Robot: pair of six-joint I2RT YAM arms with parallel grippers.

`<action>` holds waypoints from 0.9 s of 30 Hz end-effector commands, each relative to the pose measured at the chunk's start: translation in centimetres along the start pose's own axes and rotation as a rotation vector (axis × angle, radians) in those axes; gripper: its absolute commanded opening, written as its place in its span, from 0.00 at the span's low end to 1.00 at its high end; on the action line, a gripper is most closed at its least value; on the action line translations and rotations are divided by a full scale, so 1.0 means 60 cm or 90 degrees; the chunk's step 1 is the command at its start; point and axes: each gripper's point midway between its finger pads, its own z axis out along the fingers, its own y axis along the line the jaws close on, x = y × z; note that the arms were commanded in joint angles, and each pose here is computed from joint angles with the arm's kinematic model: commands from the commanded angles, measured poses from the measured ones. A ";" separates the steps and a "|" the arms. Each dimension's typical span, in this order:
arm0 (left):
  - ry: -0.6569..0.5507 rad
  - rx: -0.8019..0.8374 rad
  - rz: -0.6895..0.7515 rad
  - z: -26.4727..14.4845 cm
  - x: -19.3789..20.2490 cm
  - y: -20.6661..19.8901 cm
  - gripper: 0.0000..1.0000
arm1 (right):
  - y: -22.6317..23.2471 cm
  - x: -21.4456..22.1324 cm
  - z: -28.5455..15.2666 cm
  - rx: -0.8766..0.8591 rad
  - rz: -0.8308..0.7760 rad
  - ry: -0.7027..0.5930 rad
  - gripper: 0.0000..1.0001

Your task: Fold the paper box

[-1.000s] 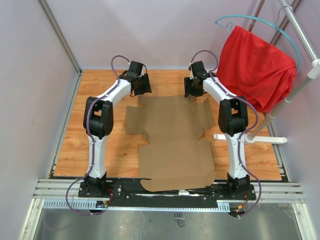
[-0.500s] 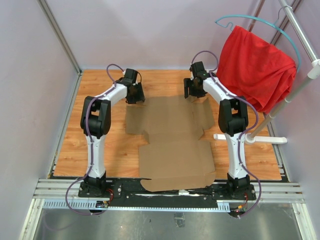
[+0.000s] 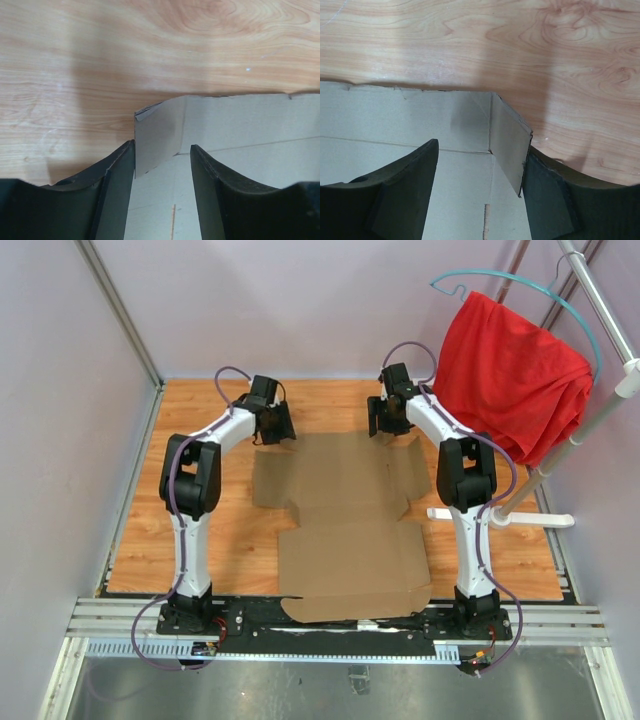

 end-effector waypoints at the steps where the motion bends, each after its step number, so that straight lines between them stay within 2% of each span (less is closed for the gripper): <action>1: -0.031 0.067 0.012 -0.028 -0.030 -0.072 0.53 | 0.001 -0.004 -0.010 -0.010 0.005 -0.003 0.64; 12: -0.028 0.094 0.018 -0.023 -0.028 -0.112 0.52 | 0.014 0.001 -0.016 -0.029 0.006 -0.003 0.62; 27: -0.014 0.109 0.010 0.010 -0.017 -0.129 0.51 | 0.047 -0.004 -0.016 -0.049 -0.016 -0.010 0.61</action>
